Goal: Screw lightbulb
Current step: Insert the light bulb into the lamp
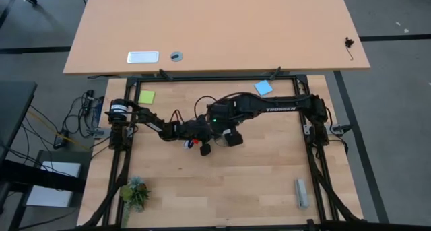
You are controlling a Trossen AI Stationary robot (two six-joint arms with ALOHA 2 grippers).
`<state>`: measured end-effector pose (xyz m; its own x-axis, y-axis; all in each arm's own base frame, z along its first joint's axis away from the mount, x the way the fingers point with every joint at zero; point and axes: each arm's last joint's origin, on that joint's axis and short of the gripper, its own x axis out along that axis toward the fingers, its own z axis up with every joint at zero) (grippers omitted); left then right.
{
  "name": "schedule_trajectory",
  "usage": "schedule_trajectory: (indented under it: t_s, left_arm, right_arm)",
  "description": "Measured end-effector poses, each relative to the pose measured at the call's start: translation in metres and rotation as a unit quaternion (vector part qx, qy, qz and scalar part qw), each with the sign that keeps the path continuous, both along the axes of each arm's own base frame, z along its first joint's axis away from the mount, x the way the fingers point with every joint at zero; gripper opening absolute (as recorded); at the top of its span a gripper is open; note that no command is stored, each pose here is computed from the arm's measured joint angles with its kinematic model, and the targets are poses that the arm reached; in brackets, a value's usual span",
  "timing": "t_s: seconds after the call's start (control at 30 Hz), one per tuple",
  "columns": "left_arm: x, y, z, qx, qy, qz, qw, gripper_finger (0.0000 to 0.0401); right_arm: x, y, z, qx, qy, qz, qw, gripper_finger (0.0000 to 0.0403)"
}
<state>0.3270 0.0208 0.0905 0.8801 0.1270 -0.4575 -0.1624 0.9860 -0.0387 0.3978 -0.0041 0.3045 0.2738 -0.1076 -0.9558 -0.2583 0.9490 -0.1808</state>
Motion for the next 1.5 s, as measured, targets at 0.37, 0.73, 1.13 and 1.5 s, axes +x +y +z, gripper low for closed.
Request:
schedule_trajectory:
  t_s: [0.37, 0.73, 1.13, 1.5]
  left_arm:
    - [0.0, 0.001, 0.0, 0.001, 0.001, 0.0, 1.0, 0.0]
    - [0.0, 0.001, 0.0, 0.007, 0.002, -0.003, 1.0, 0.0]
    - [0.0, 0.001, 0.0, 0.008, 0.002, -0.003, 1.0, 0.0]
    - [0.0, 0.001, 0.0, 0.001, 0.001, 0.002, 1.0, 0.0]
  right_arm:
    - [0.002, -0.017, -0.002, 0.016, -0.002, 0.137, 0.99, 0.0328]
    - [0.002, -0.018, -0.031, 0.012, 0.024, 0.168, 0.985, 0.0314]
    - [0.0, -0.021, -0.036, 0.052, 0.013, -0.069, 0.996, 0.0291]
    - [0.001, -0.027, -0.037, 0.14, 0.0, -0.28, 0.95, 0.0322]
